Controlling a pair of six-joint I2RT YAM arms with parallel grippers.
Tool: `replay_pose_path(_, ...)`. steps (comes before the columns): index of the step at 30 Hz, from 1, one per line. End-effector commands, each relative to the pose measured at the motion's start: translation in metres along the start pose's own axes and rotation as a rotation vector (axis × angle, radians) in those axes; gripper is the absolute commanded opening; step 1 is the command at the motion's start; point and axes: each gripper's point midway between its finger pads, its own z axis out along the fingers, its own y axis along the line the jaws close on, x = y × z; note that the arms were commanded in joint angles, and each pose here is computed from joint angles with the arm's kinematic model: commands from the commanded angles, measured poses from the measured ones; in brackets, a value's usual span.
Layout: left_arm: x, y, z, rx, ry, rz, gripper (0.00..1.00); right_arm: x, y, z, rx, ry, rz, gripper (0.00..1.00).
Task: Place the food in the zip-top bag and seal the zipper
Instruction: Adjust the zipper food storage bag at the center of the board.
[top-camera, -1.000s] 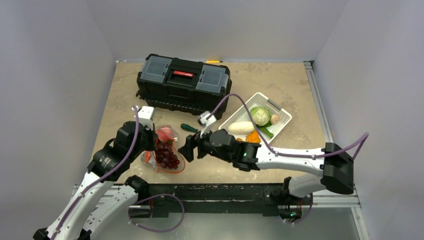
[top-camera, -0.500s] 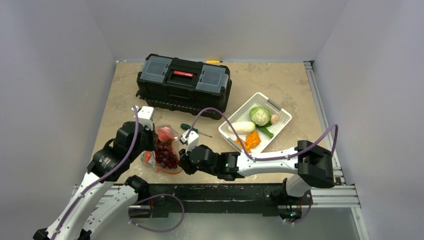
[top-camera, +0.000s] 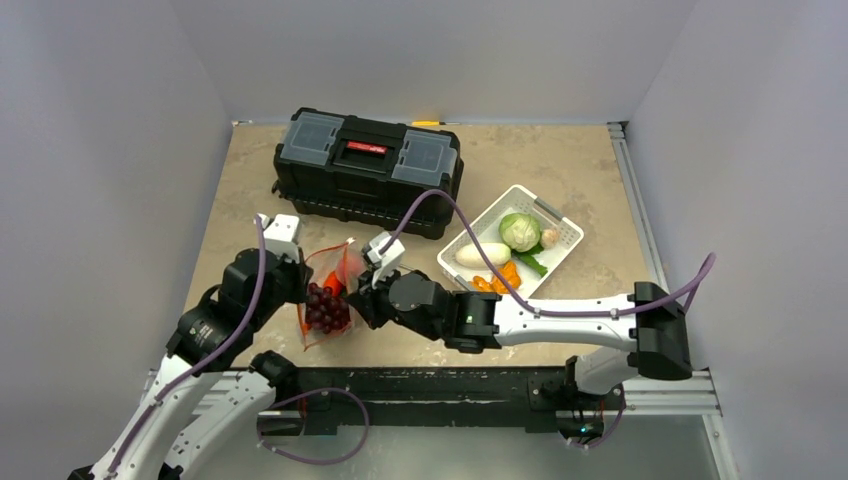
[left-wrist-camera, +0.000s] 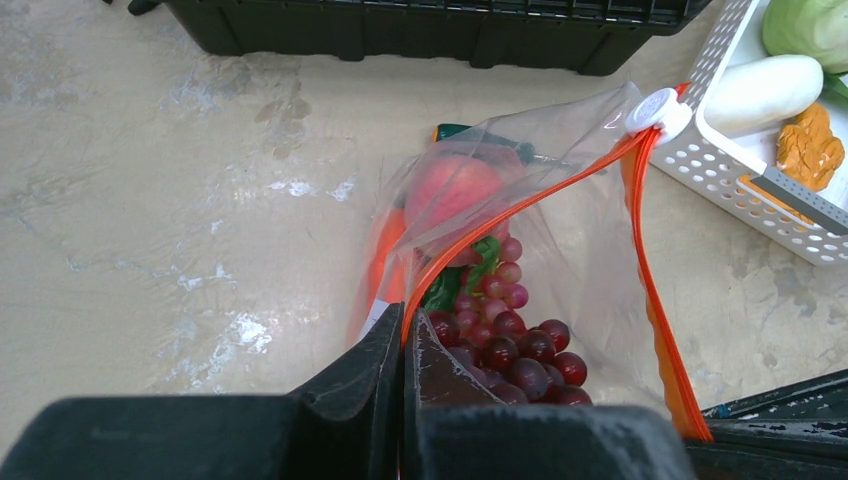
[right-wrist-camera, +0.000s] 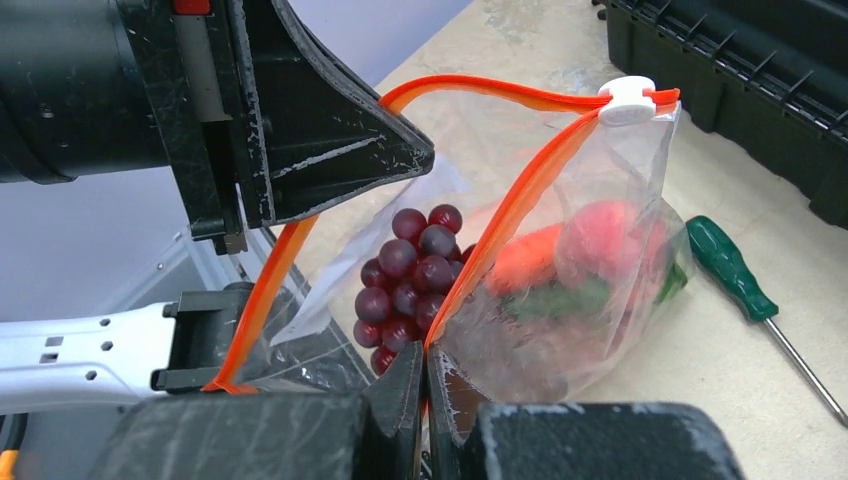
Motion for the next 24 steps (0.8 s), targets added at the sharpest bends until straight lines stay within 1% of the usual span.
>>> replay_pose_path(1,-0.012,-0.001,0.0,0.002,-0.049,0.006,0.0,-0.039,0.008,-0.009,-0.012,-0.101,0.02,0.0)
replay_pose_path(4,-0.02,0.003,-0.011,-0.003,-0.108,-0.011,0.0,-0.061,0.014,-0.023,-0.045,-0.161,0.049,0.0)
replay_pose_path(8,-0.034,0.021,-0.036,-0.048,-0.266,-0.072,0.0,-0.095,0.023,-0.045,-0.099,-0.247,0.081,0.0)
replay_pose_path(10,-0.038,0.031,-0.047,-0.076,-0.343,-0.105,0.0,-0.104,0.023,-0.049,-0.098,-0.263,0.078,0.0)
replay_pose_path(12,-0.038,0.034,-0.05,-0.081,-0.369,-0.115,0.0,-0.104,0.022,-0.048,-0.092,-0.267,0.075,0.0)
replay_pose_path(14,-0.036,0.029,-0.044,-0.067,-0.338,-0.101,0.0,-0.096,0.019,-0.042,-0.078,-0.253,0.073,0.0)
replay_pose_path(17,-0.028,0.018,-0.025,-0.053,-0.201,-0.05,0.0,-0.077,0.016,-0.029,-0.064,-0.213,0.071,0.0)
replay_pose_path(19,-0.023,0.014,-0.017,-0.05,-0.142,-0.028,0.0,-0.067,0.014,-0.021,-0.052,-0.187,0.069,0.0)
replay_pose_path(21,-0.021,0.011,-0.013,-0.04,-0.123,-0.016,0.0,-0.061,0.013,-0.016,-0.045,-0.169,0.069,0.0)
replay_pose_path(24,-0.021,0.008,-0.012,-0.024,-0.13,-0.016,0.0,-0.056,0.012,-0.012,-0.03,-0.138,0.056,0.0)
